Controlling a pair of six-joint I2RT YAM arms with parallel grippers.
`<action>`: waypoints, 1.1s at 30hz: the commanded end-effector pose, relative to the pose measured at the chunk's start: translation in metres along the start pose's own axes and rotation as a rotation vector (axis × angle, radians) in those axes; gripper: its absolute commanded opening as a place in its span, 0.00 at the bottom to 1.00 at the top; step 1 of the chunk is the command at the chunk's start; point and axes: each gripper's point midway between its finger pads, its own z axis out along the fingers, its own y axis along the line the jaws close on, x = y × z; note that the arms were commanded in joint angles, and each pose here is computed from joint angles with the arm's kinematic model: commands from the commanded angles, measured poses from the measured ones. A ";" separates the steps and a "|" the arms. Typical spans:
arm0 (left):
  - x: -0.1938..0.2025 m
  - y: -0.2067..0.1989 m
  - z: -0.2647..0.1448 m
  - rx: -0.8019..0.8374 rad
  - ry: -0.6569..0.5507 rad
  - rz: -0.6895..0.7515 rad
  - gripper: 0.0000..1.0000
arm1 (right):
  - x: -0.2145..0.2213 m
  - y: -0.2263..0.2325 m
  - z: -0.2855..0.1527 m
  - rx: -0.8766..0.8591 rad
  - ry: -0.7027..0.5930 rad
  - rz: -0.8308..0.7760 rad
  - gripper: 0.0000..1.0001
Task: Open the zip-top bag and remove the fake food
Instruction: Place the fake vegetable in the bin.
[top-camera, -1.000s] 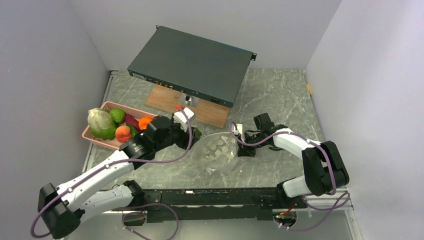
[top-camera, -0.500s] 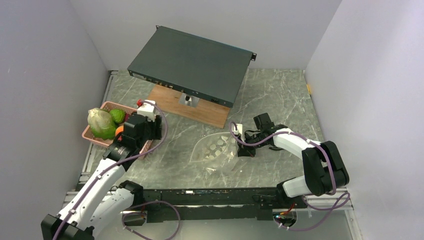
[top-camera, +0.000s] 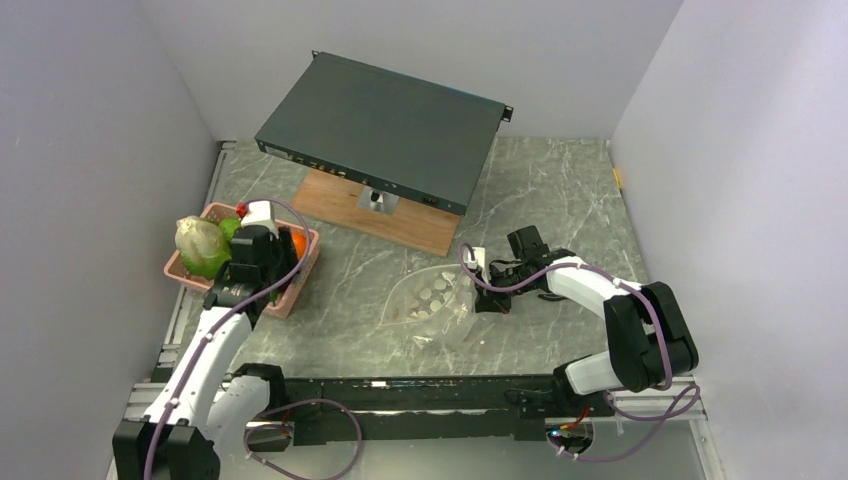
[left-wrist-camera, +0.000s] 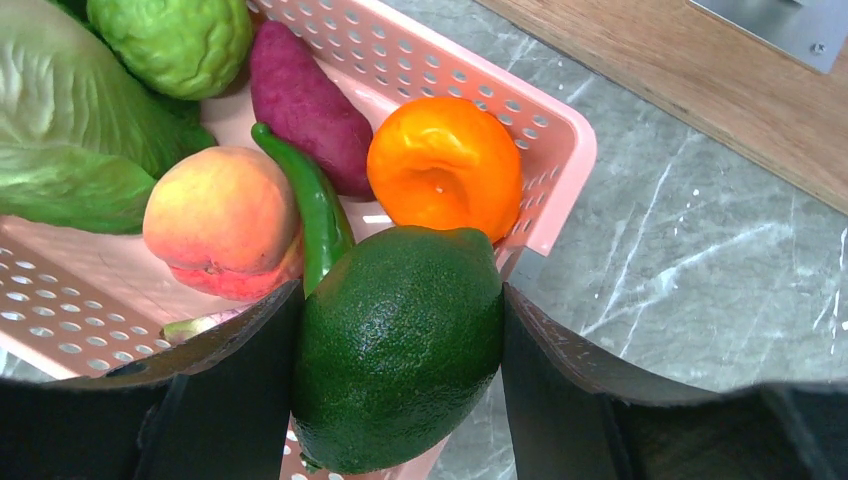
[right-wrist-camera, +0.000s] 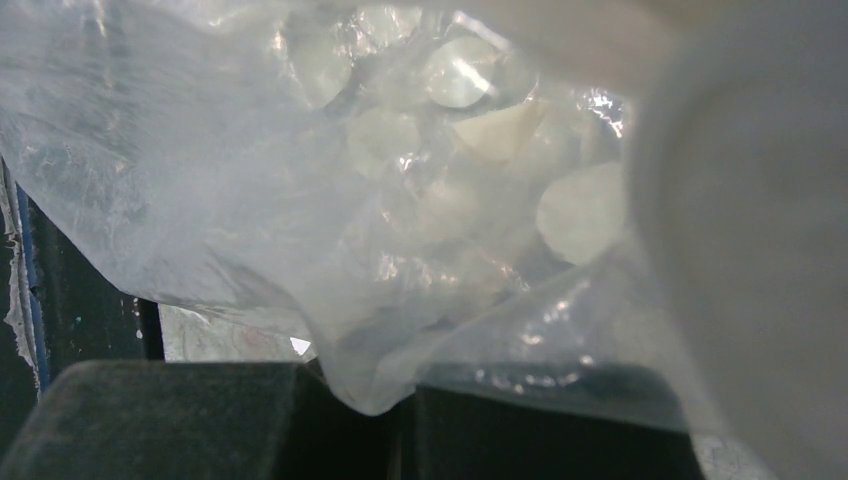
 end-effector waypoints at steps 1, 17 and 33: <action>-0.012 -0.002 0.007 0.033 -0.048 -0.086 0.02 | -0.019 -0.012 -0.005 0.029 -0.043 -0.064 0.00; -0.011 0.008 0.015 0.020 0.040 -0.174 1.00 | -0.017 -0.016 -0.006 0.037 -0.039 -0.046 0.00; -0.052 -0.027 -0.035 0.241 -0.027 -0.183 0.99 | -0.019 -0.026 -0.028 0.075 -0.088 0.060 0.00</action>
